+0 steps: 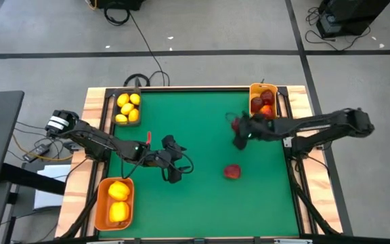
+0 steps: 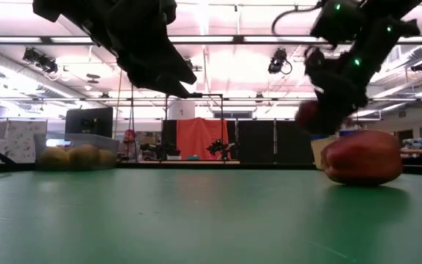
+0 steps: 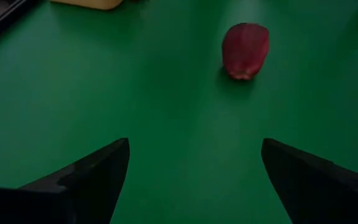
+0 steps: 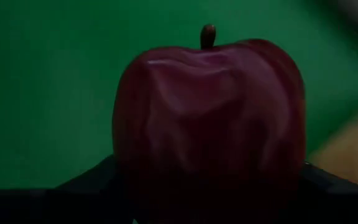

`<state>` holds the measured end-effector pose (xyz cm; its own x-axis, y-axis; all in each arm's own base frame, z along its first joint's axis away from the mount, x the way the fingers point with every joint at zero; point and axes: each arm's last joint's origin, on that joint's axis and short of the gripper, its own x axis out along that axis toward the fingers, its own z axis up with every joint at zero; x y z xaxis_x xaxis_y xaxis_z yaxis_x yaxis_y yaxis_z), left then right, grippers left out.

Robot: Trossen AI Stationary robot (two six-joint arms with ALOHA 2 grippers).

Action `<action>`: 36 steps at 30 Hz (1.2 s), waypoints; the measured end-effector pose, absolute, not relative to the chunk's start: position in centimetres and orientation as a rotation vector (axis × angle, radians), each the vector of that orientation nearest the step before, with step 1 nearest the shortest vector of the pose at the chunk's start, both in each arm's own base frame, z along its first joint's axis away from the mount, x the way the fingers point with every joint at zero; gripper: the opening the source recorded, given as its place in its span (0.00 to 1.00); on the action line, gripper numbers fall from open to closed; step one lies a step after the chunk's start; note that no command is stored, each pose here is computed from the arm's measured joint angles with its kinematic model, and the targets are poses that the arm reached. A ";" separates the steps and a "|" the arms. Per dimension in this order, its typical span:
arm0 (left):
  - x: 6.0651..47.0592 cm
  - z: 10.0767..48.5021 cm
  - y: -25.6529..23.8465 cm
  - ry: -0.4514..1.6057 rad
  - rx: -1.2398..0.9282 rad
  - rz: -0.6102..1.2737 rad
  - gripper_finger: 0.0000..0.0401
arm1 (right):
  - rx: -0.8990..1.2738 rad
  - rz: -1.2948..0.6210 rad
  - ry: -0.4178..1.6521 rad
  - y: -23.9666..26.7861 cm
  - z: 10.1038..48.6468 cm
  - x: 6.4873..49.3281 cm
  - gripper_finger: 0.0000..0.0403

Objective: Sort produce into baskets
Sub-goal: Put the apple into the yellow bin

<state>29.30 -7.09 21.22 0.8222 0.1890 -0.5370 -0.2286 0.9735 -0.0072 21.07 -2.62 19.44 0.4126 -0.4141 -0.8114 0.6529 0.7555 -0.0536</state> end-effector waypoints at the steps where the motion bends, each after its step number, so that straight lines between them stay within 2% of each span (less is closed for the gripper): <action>1: 29.4 21.2 -7.1 0.560 -0.072 0.221 0.93 | 0.277 -0.751 0.874 -3.2 20.1 20.6 0.69; 6: 29.4 21.3 -7.2 0.551 -0.070 0.207 0.93 | 0.334 -1.050 0.692 -7.2 22.4 18.2 0.69; 13: 29.4 21.2 -7.3 0.566 -0.041 0.155 0.93 | 0.535 -1.305 0.606 -11.7 22.2 15.8 0.69; 15: 29.4 21.2 -7.3 0.566 -0.040 0.151 0.93 | 0.546 -1.339 0.587 -12.7 22.2 15.6 0.75; 18: 29.4 21.2 -7.3 0.568 -0.022 0.145 0.93 | 0.551 -1.354 0.544 -13.9 22.2 15.5 0.90; 20: 29.5 21.3 -7.3 0.566 -0.008 0.140 0.93 | 0.556 -1.340 0.507 -14.6 22.4 15.6 0.96; 26: 29.8 21.8 -7.4 0.504 0.009 0.128 0.93 | 0.646 -1.316 0.420 -15.5 22.7 15.2 0.90; 32: 29.7 21.7 -7.5 0.509 0.019 0.128 0.93 | 0.702 -1.140 0.427 -14.6 23.1 15.9 0.89; 36: 29.7 21.7 -7.5 0.511 0.021 0.129 0.93 | 0.673 -1.088 0.386 -13.4 24.2 16.0 0.89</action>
<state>29.72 -7.53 21.73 0.8643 0.1281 -0.4864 -0.1175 0.9917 0.0524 15.97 -13.36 24.18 0.4271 -0.6802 -0.5958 0.9036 0.2969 0.3089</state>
